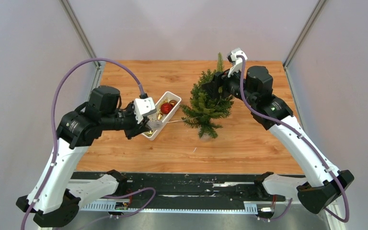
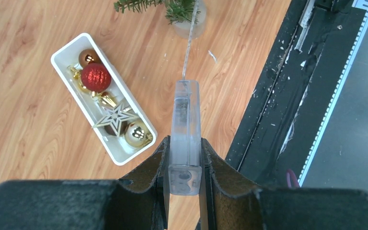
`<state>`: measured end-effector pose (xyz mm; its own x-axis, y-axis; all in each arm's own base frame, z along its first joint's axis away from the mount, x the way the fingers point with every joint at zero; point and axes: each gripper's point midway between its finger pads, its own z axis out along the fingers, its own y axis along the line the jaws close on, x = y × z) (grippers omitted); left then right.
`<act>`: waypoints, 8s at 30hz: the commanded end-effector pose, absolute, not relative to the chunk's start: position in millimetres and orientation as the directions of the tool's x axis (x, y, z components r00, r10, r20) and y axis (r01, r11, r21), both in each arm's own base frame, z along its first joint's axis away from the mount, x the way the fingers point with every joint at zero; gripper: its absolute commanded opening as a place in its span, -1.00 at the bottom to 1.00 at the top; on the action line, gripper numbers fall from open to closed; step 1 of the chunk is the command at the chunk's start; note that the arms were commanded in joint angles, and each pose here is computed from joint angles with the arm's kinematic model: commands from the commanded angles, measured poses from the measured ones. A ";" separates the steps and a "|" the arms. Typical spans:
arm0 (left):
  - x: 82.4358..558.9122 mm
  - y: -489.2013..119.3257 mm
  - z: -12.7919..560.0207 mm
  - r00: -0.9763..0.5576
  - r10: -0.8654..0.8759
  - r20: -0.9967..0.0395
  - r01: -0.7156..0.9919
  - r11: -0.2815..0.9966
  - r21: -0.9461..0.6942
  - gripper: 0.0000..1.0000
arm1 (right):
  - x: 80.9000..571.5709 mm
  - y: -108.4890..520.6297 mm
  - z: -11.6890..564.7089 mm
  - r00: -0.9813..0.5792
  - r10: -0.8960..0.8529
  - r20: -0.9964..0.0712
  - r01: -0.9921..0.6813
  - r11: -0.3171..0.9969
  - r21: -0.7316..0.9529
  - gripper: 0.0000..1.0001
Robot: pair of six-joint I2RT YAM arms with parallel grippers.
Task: Decorate the small christmas tree
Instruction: Wrap the decoration item around the Christmas tree.
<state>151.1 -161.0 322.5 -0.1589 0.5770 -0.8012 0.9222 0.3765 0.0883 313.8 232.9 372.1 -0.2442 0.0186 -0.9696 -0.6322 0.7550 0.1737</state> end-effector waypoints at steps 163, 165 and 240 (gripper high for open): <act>369.7 -240.7 269.6 -0.234 0.386 -0.892 0.907 0.417 -0.057 -1.00 | 417.3 125.0 437.7 -0.237 0.220 -0.946 -0.525 0.791 0.315 1.00; 372.4 -242.6 270.0 -0.231 0.390 -0.891 0.911 0.409 -0.056 -1.00 | 440.9 127.9 417.1 -0.260 0.172 -0.950 -0.543 0.788 0.292 0.99; 384.1 -279.1 281.6 -0.097 0.459 -0.883 0.962 0.269 0.034 -1.00 | 403.7 327.4 286.0 -0.136 -0.211 -0.968 -0.984 -0.084 0.156 -0.57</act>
<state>388.0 -269.8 269.1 -0.1524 0.4647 -0.8723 0.9507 0.3101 -0.0009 405.0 323.5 256.3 -0.2234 -0.2428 -0.9440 -0.9676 -0.0616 0.2449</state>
